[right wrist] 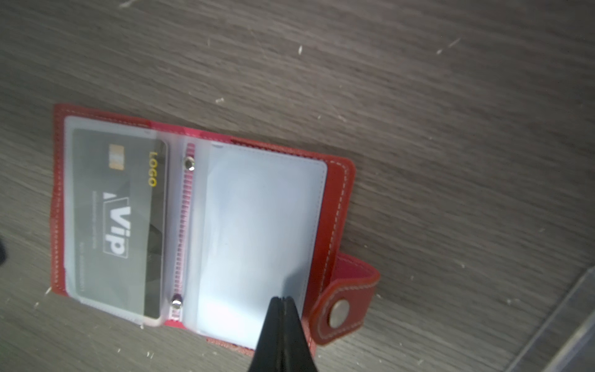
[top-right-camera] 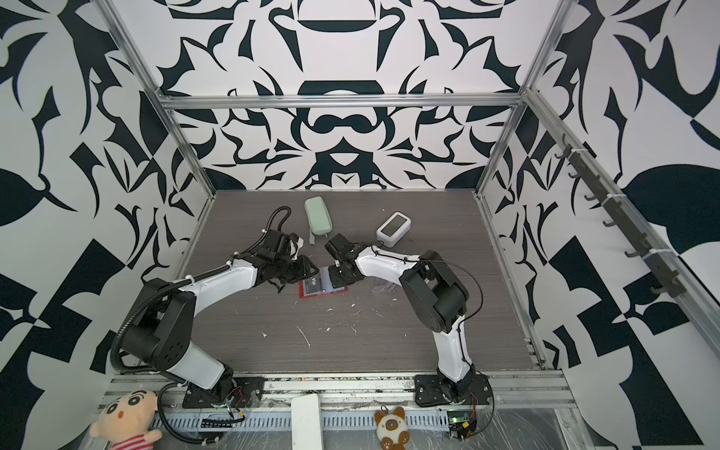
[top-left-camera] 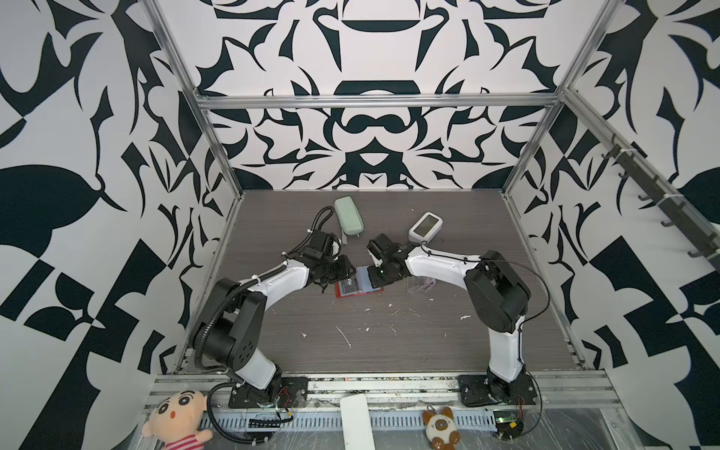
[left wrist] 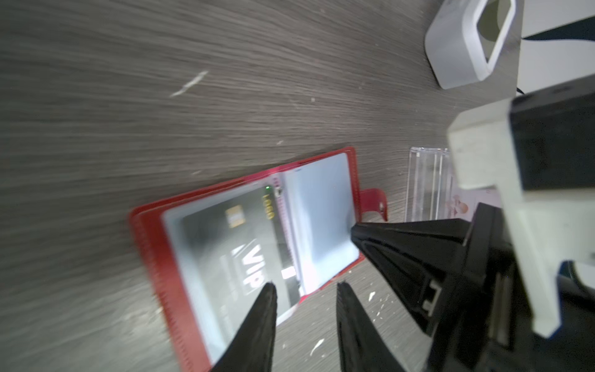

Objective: Insert credit cards into a card holder
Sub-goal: Flip over the card slot on the card holder.

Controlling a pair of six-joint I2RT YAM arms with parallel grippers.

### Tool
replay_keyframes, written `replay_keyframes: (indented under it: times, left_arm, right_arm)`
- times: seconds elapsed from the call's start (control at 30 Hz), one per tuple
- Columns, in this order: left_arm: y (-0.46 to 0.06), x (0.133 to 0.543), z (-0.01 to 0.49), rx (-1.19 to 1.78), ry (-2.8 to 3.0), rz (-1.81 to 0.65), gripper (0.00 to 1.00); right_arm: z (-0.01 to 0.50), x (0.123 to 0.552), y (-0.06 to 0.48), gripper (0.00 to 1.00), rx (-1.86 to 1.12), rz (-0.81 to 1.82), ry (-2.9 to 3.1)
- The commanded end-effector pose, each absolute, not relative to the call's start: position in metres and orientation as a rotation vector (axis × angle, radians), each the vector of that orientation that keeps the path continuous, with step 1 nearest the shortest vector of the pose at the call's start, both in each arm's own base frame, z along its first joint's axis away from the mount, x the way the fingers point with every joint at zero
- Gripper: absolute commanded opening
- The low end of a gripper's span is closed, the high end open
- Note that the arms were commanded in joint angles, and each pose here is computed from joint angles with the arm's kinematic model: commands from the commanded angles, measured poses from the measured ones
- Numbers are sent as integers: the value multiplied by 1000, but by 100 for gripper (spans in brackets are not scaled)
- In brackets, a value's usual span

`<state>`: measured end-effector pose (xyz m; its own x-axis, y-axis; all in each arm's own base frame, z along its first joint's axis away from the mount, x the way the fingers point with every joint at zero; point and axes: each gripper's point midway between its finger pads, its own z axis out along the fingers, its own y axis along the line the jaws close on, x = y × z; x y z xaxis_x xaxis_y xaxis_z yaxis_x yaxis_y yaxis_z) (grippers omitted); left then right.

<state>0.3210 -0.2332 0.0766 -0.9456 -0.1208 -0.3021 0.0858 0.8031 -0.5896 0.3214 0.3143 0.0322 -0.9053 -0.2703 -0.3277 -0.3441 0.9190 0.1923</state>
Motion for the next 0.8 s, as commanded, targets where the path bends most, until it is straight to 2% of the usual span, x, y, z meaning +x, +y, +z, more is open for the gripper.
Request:
replay_keyframes:
  times: [0.0, 0.77]
  left_arm:
    - [-242, 324, 70, -30, 2689, -935, 35]
    - [-271, 330, 35, -32, 2780, -1062, 31]
  right_arm:
    - [30, 319, 310, 0, -439, 344, 2797]
    - [9, 308, 304, 0, -448, 315, 2860]
